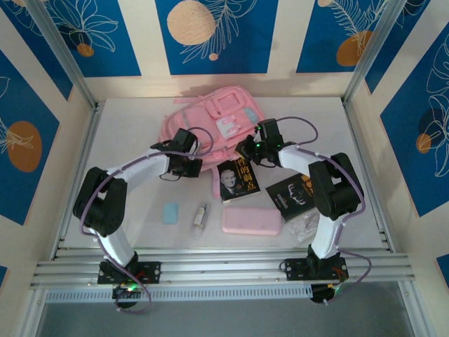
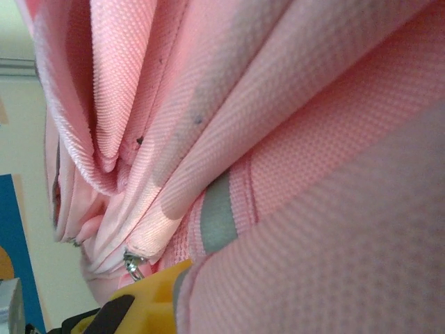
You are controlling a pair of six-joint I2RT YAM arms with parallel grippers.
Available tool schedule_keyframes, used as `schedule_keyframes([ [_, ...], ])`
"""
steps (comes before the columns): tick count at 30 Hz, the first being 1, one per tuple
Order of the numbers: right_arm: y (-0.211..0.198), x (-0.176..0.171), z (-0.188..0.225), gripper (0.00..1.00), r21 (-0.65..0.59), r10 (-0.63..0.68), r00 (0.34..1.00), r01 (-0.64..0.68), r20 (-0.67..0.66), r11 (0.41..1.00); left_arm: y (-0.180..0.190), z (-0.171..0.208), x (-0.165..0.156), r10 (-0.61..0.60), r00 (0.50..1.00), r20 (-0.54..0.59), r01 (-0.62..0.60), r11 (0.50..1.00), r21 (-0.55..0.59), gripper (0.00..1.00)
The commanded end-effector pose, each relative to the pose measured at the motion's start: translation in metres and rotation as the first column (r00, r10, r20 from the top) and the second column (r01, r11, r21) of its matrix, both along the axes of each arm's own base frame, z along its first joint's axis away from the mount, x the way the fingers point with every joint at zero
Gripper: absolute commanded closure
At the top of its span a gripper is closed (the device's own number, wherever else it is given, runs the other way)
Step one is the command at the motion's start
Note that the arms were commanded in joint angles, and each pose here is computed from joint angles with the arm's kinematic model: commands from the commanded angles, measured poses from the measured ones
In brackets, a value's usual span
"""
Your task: Pack the student bag
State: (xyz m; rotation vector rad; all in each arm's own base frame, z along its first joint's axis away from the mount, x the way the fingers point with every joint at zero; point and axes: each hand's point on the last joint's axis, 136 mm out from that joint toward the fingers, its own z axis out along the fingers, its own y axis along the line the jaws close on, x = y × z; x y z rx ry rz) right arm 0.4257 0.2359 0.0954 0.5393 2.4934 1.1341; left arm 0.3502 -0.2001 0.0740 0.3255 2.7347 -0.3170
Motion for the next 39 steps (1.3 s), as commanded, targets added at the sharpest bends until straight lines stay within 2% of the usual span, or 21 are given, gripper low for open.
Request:
schedule_keyframes([
  [1,-0.049,0.045,0.039,1.00,-0.035,-0.083,0.985,0.089,0.155,0.995,0.055,0.005,-0.017,0.065,0.997,-0.044,-0.057,0.987,0.149,1.00],
  [5,-0.058,0.063,0.045,1.00,-0.028,-0.060,0.984,0.065,0.170,0.997,0.053,0.018,-0.020,0.048,0.998,-0.035,-0.044,0.995,0.093,1.00],
  [9,-0.043,0.086,0.051,1.00,-0.019,-0.011,0.983,0.015,0.181,1.000,0.009,0.034,-0.035,-0.060,0.997,-0.057,0.056,0.996,-0.076,1.00],
  [13,-0.017,0.104,0.049,1.00,0.012,0.043,0.987,-0.045,0.153,0.999,-0.043,0.054,-0.058,-0.151,0.987,-0.059,0.133,0.961,-0.241,1.00],
  [14,-0.012,0.107,0.048,0.96,0.018,0.048,0.988,-0.051,0.145,0.999,-0.055,0.058,-0.060,-0.157,0.986,-0.057,0.135,0.949,-0.284,1.00],
  [15,-0.007,0.108,0.048,0.86,0.026,0.054,0.990,-0.058,0.133,0.998,-0.064,0.061,-0.062,-0.164,0.985,-0.059,0.136,0.936,-0.325,1.00],
  [17,-0.001,0.107,0.047,0.54,0.045,0.068,0.992,-0.073,0.103,0.996,-0.083,0.067,-0.060,-0.172,0.984,-0.050,0.140,0.913,-0.383,1.00],
  [20,-0.005,0.091,0.046,0.35,0.032,0.067,0.997,-0.069,0.049,0.997,-0.107,0.079,-0.050,-0.186,0.982,-0.014,0.162,0.886,-0.435,1.00],
  [22,-0.013,0.072,0.046,0.28,0.008,0.061,0.998,-0.061,0.017,0.998,-0.119,0.081,-0.040,-0.190,0.982,0.002,0.170,0.879,-0.446,1.00],
  [26,-0.027,0.024,0.048,0.26,0.012,0.055,0.998,-0.055,-0.031,0.998,-0.135,0.081,-0.021,-0.184,0.983,0.021,0.173,0.870,-0.461,1.00],
  [31,-0.012,-0.035,0.046,0.25,0.097,0.125,0.987,-0.115,-0.099,0.989,-0.144,0.081,-0.012,-0.193,0.981,0.027,0.183,0.863,-0.471,1.00],
  [34,0.010,-0.050,0.038,0.25,0.182,0.161,0.979,-0.137,-0.124,0.974,-0.143,0.082,-0.016,-0.206,0.978,0.017,0.190,0.860,-0.473,1.00],
  [39,0.046,-0.044,0.015,0.28,0.248,0.203,0.971,-0.167,-0.125,0.954,-0.131,0.084,-0.029,-0.213,0.977,0.000,0.191,0.875,-0.445,1.00],
])
